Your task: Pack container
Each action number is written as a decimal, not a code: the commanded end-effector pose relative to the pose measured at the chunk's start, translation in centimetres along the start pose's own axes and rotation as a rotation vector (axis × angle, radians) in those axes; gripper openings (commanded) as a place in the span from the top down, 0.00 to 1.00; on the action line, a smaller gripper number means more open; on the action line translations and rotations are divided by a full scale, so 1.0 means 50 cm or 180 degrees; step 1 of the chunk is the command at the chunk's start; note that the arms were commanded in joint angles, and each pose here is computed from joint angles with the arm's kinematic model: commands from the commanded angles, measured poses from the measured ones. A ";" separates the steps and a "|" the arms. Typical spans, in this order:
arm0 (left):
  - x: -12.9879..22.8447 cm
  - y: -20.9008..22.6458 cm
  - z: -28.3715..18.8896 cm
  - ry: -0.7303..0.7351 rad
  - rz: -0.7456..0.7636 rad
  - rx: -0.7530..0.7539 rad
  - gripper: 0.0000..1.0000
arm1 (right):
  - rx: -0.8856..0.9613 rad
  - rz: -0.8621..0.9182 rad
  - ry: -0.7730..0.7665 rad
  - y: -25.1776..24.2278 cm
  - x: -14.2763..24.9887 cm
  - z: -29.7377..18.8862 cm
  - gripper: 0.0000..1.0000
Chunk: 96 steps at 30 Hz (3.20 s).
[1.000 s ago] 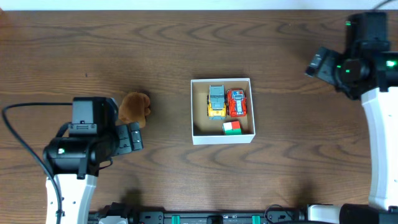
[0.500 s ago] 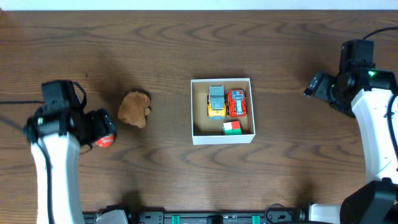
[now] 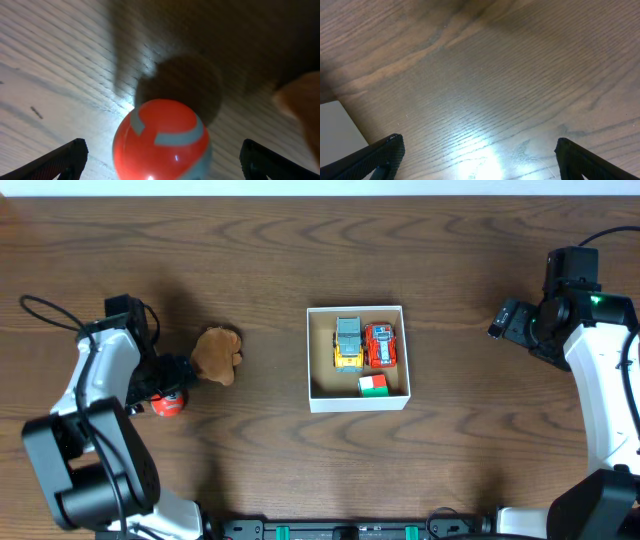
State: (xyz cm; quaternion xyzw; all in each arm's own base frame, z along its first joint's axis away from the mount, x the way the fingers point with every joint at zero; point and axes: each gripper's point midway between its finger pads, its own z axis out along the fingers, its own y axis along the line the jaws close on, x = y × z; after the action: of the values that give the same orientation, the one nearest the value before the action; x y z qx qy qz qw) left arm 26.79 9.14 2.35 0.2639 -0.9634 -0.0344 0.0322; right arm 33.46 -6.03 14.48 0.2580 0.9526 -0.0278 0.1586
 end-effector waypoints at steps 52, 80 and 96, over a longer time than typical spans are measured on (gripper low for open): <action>0.143 -0.568 -0.461 -0.2176 0.2216 0.1552 0.94 | 0.0005 -0.0072 -0.0001 -0.002 0.001 0.000 0.01; 0.154 -0.621 -0.174 -0.1034 0.2227 0.0997 0.58 | 0.0022 -0.0084 0.0018 -0.004 0.004 0.000 0.01; 0.142 -0.643 -0.221 -0.1238 0.2216 0.1176 0.34 | 0.0030 -0.0087 0.0038 -0.005 0.007 -0.001 0.01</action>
State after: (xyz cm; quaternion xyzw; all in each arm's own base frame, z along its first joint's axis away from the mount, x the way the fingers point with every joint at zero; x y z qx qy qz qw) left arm 36.94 -22.58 9.21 -0.0893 -0.9776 0.0991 -0.1626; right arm 33.21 -6.01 14.40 0.2512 0.9553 -0.0298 0.1532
